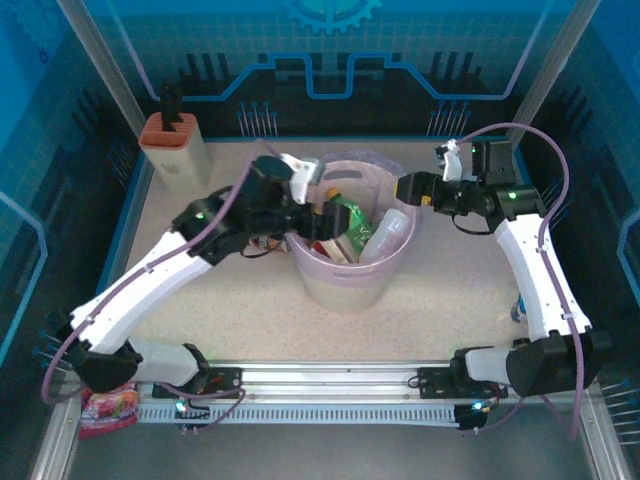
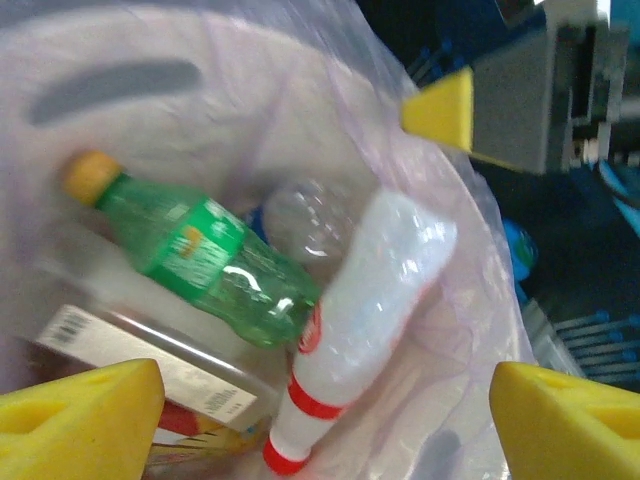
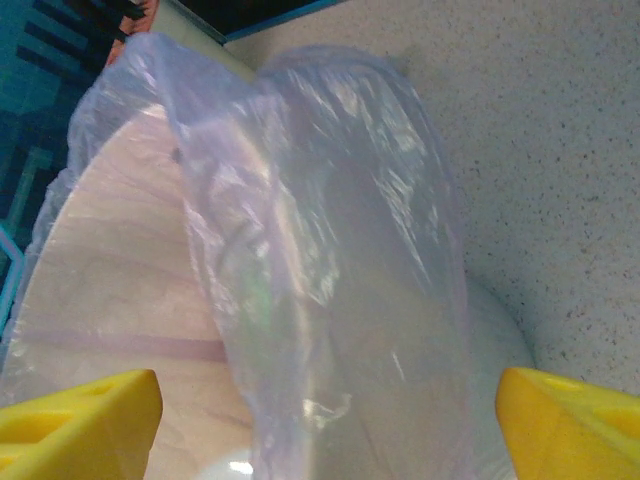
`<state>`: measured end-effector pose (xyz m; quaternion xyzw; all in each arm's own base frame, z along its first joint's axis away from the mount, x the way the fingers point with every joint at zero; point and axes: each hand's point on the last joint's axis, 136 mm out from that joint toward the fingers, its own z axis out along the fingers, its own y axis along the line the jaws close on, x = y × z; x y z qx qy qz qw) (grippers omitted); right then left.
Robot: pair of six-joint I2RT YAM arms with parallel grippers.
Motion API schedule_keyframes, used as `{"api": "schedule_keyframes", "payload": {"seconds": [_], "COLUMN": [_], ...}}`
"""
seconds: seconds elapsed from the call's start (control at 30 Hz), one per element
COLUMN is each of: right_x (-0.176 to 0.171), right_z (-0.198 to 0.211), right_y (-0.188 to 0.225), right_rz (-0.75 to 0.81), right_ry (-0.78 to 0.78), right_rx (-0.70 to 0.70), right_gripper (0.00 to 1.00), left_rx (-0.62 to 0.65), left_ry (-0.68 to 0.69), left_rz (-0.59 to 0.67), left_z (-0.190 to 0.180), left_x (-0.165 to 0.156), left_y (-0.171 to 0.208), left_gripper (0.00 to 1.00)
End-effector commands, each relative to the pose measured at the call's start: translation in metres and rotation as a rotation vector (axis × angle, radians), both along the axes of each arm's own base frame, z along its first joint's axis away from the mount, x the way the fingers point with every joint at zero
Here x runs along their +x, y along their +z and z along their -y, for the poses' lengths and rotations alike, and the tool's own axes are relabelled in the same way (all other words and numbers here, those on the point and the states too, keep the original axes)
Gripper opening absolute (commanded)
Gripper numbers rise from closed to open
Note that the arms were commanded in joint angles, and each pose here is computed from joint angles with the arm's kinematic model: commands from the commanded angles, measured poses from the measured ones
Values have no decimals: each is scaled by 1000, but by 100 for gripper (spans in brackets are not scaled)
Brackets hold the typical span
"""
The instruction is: Put the plastic bottles in the bin
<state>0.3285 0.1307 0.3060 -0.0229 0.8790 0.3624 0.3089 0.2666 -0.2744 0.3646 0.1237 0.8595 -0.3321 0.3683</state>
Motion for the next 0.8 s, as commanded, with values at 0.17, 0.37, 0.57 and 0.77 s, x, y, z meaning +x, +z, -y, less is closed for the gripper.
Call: {"api": "schedule_keyframes", "payload": {"seconds": [0.17, 0.37, 0.57, 0.77], "right_x": [-13, -14, -14, -10], "right_z": [-9, -6, 3, 25], "right_y": [33, 36, 36, 30], "right_rz": [69, 74, 71, 52], "right_ry": [27, 10, -19, -75], "right_rx": [-3, -19, -46, -53], "right_gripper": [88, 87, 87, 86], "left_rx": [56, 99, 61, -4], "left_ry": [179, 187, 142, 11], "left_rz": [-24, -108, -152, -164], "left_z": [-61, -59, -40, 15], "left_x": [12, 16, 22, 23], "left_y": [-25, -62, -75, -71], "left_gripper": [83, 83, 81, 79]}}
